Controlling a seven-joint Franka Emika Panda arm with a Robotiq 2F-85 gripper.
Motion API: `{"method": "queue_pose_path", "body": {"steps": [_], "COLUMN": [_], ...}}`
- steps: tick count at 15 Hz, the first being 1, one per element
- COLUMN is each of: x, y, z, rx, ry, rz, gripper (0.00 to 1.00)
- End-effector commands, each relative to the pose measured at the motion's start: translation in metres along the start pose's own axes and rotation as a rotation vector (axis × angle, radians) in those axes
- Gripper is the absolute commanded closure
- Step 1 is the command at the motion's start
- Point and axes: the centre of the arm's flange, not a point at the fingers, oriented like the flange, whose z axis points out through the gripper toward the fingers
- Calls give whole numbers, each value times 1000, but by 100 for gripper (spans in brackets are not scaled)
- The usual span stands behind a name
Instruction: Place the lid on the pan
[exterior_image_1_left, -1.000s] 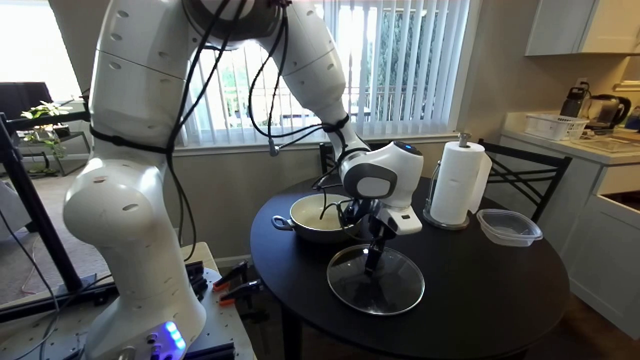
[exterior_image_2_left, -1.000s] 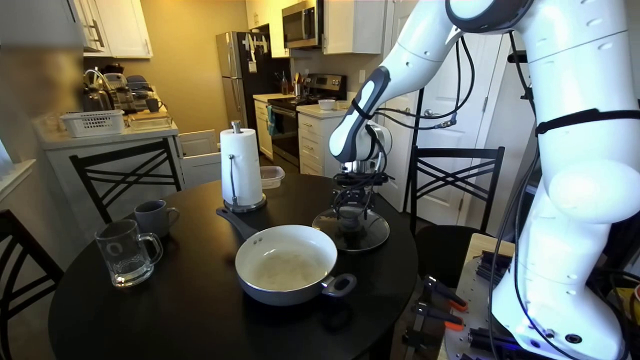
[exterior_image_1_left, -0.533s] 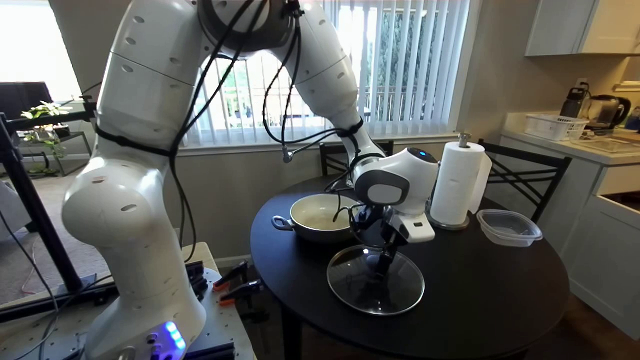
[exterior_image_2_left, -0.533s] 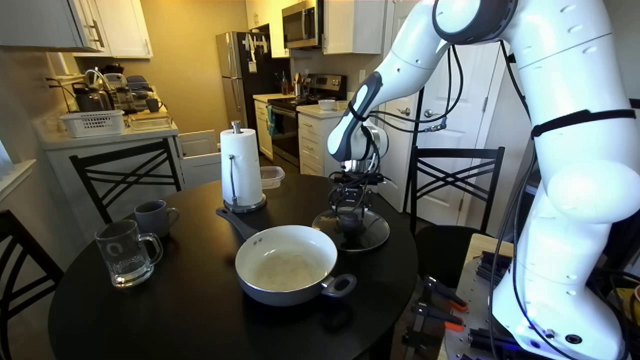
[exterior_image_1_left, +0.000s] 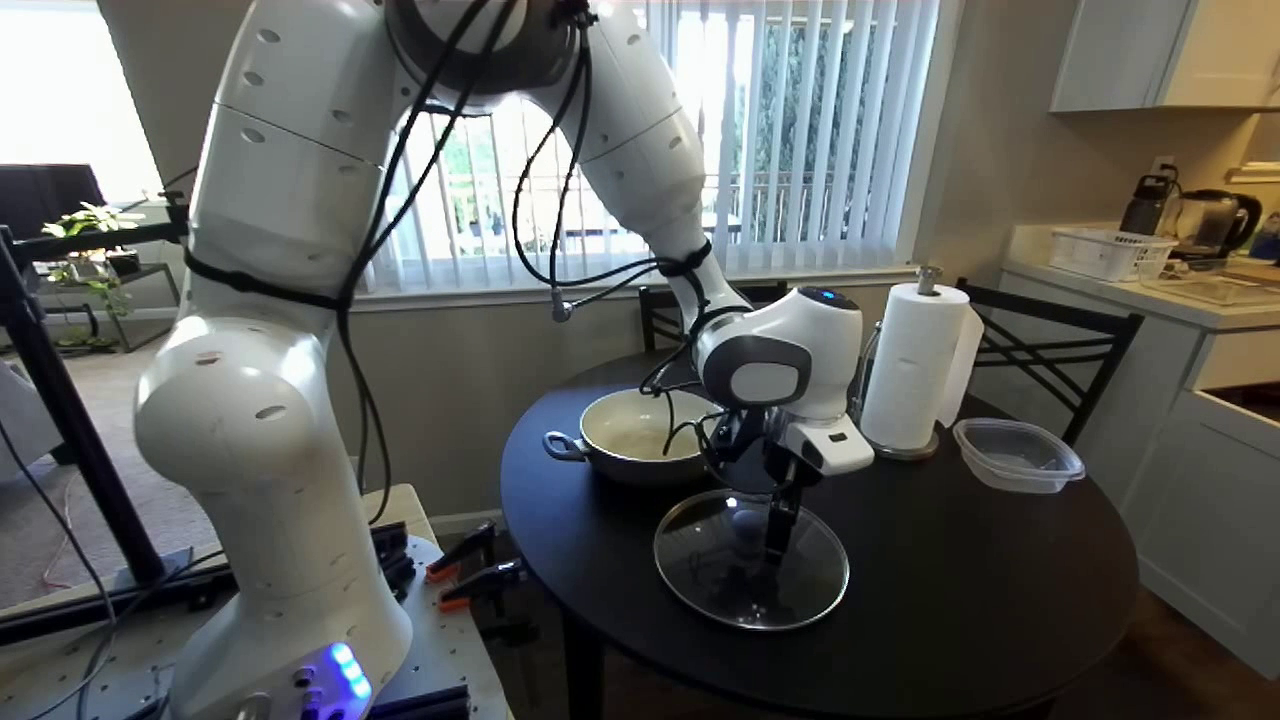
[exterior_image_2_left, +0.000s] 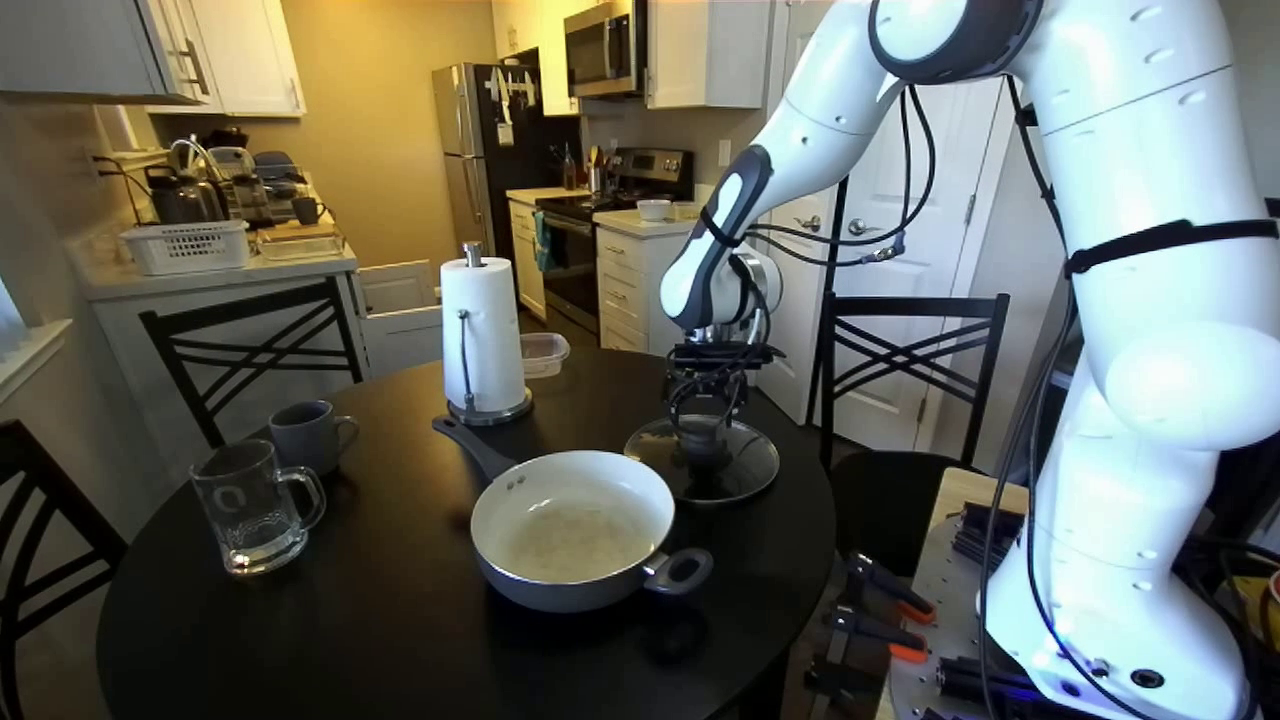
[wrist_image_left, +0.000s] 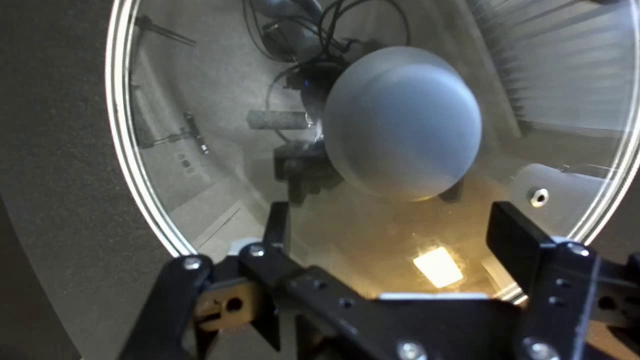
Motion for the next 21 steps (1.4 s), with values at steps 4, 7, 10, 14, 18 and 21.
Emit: {"method": "queue_pose_path", "body": {"steps": [4,7,10,14,18,21], "x": [-31,-46,-59,-65,-65,-68], "y": [19,19,17,15,9,3], "z": [-15,-19,-21,-17,-11,-8], "rx": [-50,-49,-46,-54,-47,-48], "ry": [19,11,2,-7,-12,-20], "rz": [-114,-161,-191,-200,-195,-199], "gripper": [0,0,0,0,0,0]}}
